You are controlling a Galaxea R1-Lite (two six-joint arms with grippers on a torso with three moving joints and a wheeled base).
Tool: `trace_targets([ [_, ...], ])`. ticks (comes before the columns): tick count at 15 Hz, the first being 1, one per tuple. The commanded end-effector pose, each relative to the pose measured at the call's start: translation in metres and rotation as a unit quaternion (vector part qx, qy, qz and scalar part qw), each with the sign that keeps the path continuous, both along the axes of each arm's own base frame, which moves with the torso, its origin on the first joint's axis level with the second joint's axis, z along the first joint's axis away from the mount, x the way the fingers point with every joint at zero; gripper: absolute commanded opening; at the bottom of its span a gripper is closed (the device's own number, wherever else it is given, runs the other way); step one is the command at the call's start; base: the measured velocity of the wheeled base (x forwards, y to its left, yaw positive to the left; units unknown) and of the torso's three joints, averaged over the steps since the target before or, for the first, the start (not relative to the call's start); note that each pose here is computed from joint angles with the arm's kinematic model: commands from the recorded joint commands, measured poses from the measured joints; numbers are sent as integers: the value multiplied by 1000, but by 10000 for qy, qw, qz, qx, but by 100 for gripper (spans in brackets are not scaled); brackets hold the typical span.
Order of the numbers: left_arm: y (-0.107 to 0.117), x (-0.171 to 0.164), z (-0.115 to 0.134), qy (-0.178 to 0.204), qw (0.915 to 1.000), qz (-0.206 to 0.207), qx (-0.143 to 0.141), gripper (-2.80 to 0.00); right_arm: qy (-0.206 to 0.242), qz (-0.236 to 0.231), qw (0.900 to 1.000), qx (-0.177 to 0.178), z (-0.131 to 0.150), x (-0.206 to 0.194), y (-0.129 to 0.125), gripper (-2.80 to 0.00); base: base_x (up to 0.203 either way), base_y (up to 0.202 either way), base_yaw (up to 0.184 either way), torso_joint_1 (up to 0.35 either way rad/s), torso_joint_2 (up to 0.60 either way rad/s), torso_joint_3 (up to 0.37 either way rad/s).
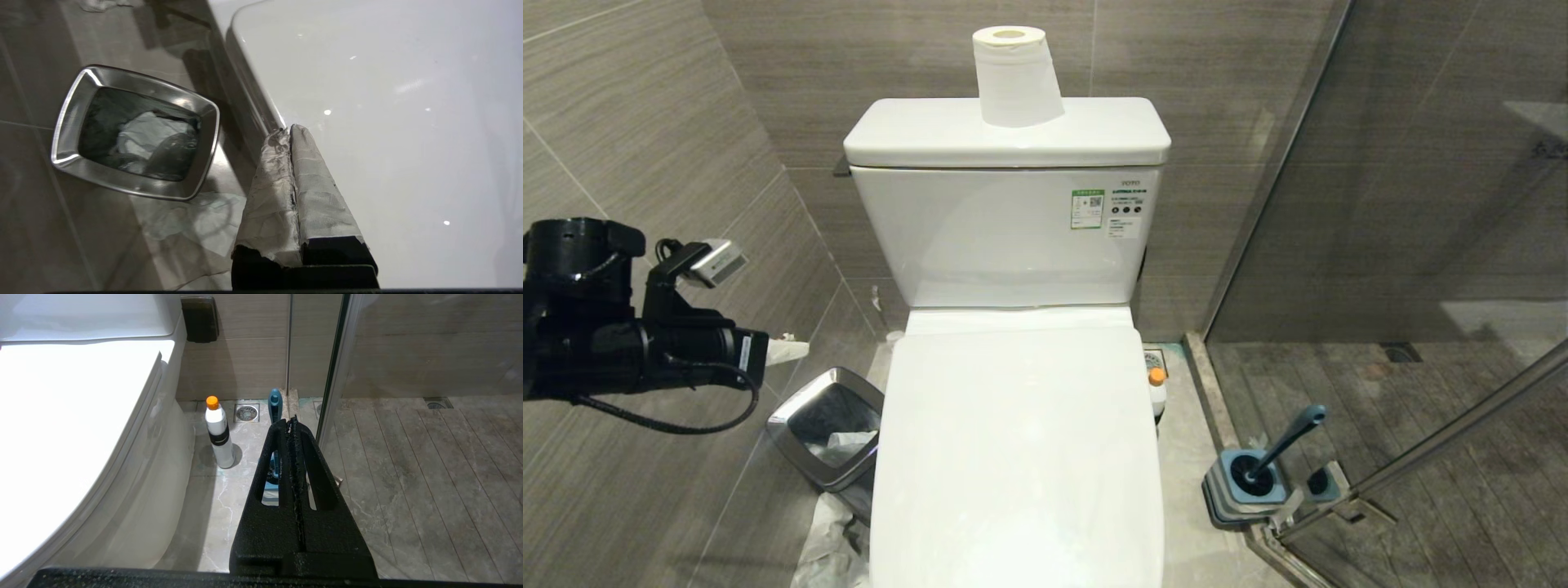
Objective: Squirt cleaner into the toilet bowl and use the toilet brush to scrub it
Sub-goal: Use the left hand to lift the toilet lid slightly
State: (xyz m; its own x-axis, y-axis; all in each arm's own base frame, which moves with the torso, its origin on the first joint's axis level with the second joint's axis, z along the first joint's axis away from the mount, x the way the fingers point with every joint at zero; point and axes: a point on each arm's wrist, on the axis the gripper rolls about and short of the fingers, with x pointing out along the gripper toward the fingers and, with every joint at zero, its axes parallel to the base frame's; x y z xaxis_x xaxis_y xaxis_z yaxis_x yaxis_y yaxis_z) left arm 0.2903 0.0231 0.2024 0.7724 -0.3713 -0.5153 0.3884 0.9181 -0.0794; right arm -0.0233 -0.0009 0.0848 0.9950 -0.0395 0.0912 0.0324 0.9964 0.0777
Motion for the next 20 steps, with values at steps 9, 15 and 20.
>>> trace_targets([
  [9,12,32,-21,-310,9992,-62,-254,-280,120,-2,9999,4,-7,2,0,-280,0,0,0,0,0,0],
  [15,15,56,-63,27,9994,-66,-339,-280,120,-2,9999,4,-7,2,0,-280,0,0,0,0,0,0],
  [20,16,65,-97,419,9958,-418,-693,-280,120,-2,9999,4,-7,2,0,-280,0,0,0,0,0,0],
])
